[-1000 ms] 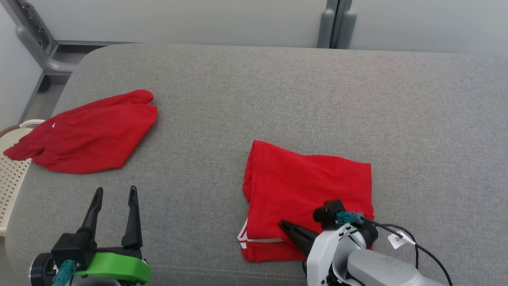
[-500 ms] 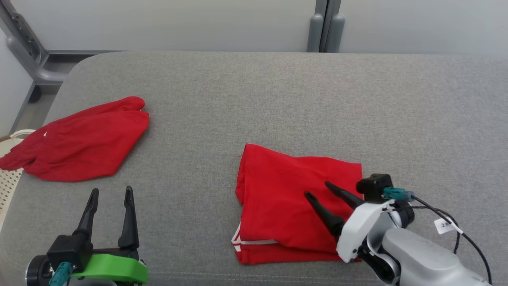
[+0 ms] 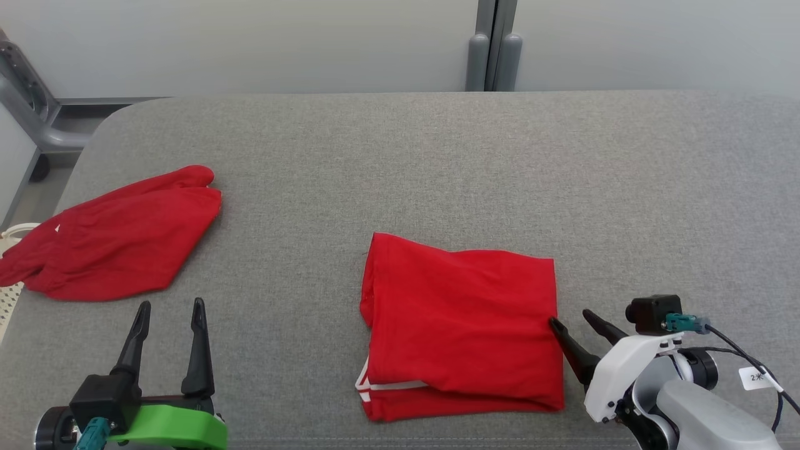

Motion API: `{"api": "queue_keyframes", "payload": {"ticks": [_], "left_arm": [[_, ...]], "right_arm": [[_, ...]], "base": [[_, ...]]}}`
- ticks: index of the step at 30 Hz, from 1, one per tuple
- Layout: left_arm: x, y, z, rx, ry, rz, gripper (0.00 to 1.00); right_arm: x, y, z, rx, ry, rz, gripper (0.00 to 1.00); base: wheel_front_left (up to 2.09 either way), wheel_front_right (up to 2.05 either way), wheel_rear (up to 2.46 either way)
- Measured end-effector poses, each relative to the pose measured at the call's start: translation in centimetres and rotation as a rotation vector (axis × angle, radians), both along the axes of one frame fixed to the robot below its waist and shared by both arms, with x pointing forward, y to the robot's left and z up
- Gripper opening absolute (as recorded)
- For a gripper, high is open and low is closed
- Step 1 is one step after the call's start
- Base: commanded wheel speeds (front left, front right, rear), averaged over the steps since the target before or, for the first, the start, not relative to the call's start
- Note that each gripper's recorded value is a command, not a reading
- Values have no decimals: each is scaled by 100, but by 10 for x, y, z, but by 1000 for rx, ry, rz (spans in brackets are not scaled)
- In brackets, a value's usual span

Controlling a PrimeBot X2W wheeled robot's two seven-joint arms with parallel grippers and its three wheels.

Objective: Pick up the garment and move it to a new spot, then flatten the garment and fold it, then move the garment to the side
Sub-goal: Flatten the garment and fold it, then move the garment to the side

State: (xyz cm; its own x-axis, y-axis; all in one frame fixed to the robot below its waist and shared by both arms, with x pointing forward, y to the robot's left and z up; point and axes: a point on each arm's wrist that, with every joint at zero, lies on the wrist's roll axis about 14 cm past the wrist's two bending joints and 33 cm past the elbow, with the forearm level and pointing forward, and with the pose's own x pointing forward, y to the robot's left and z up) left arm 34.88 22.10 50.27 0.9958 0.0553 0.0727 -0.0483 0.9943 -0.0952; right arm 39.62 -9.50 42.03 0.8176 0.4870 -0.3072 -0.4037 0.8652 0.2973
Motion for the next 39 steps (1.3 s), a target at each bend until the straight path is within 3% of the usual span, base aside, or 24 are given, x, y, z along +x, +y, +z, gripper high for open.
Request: {"api": "queue_keyframes", "payload": {"ticks": [22,37,38,39], "left_arm": [[-2,4,6,17,-16,12,100],[-4,6,-1,9,6,24,100],[-4,7,-2,9,8,25,100],[-3,7,-2,9,8,26,100]], "right_arm": [[6,6,-19,-15,270,0,100],[9,22,-30,-6,542,41,100],[9,24,-30,6,550,40,42],[9,25,-30,5,551,43,0]], "base": [[0,0,0],[0,0,0],[0,0,0],[0,0,0]]}}
